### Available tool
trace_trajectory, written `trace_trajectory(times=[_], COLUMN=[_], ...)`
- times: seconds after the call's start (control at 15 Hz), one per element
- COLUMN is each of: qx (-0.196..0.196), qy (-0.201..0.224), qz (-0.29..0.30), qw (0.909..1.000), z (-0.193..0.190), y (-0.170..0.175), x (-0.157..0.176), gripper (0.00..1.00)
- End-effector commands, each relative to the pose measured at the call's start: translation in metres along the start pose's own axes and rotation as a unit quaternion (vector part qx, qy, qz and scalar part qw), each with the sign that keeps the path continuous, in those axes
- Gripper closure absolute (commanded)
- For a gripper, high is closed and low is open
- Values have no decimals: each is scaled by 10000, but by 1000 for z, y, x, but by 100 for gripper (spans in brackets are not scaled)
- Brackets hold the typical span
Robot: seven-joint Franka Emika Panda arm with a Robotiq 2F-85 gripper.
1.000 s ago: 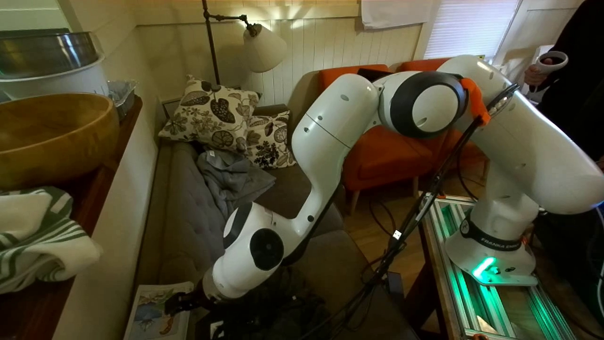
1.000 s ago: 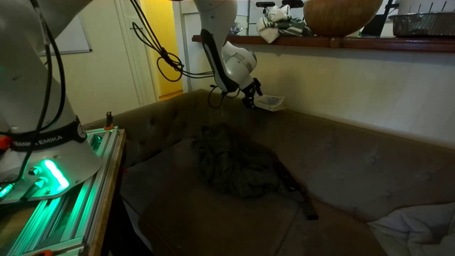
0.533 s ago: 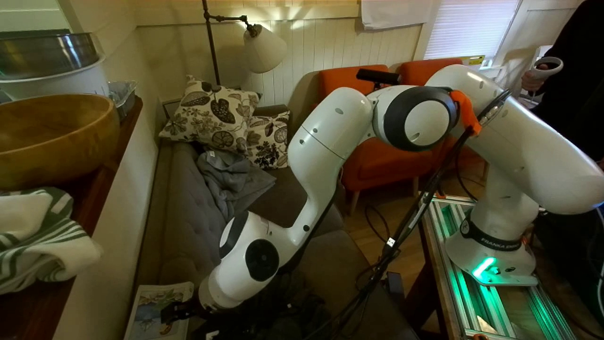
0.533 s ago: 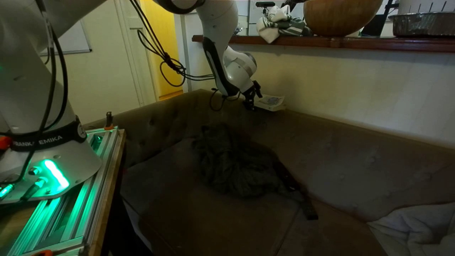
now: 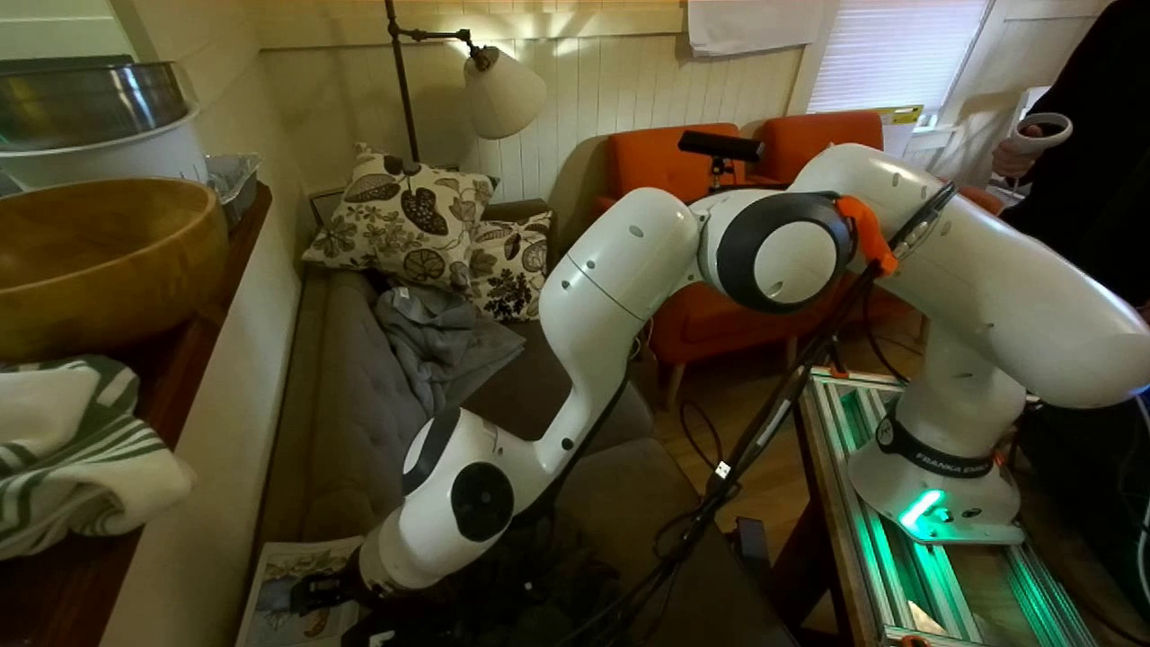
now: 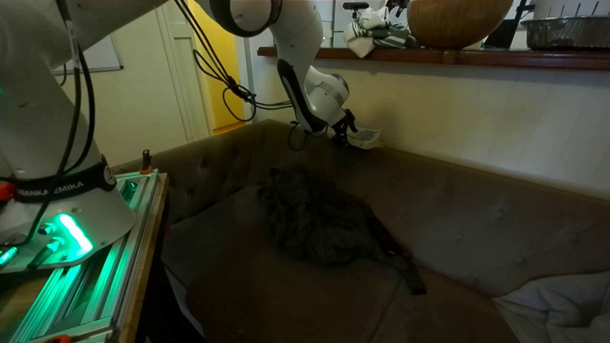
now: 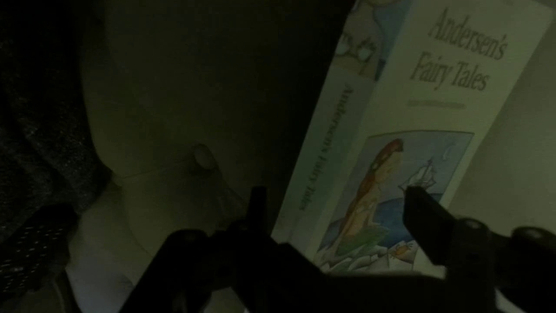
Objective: Put the white book in the wooden bowl.
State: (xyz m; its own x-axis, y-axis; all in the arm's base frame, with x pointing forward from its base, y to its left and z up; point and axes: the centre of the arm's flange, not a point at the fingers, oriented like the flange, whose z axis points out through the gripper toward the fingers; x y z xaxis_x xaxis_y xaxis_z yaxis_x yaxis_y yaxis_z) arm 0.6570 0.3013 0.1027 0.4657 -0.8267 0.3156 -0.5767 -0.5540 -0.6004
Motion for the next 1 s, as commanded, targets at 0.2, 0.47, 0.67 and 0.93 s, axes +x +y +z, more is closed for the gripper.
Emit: trace_trajectory(times=[0.2,0.47,0.67,0.93], qx=[192,349,454,106], qy=[17,36,255,342], qz=[169,165,199,491], qw=[9997,9992,9984,9982], z=[15,-4,-47,-84], y=[-1,-9,-5,0], x=[-5,-6,5,25], gripper=[70,95,93,93])
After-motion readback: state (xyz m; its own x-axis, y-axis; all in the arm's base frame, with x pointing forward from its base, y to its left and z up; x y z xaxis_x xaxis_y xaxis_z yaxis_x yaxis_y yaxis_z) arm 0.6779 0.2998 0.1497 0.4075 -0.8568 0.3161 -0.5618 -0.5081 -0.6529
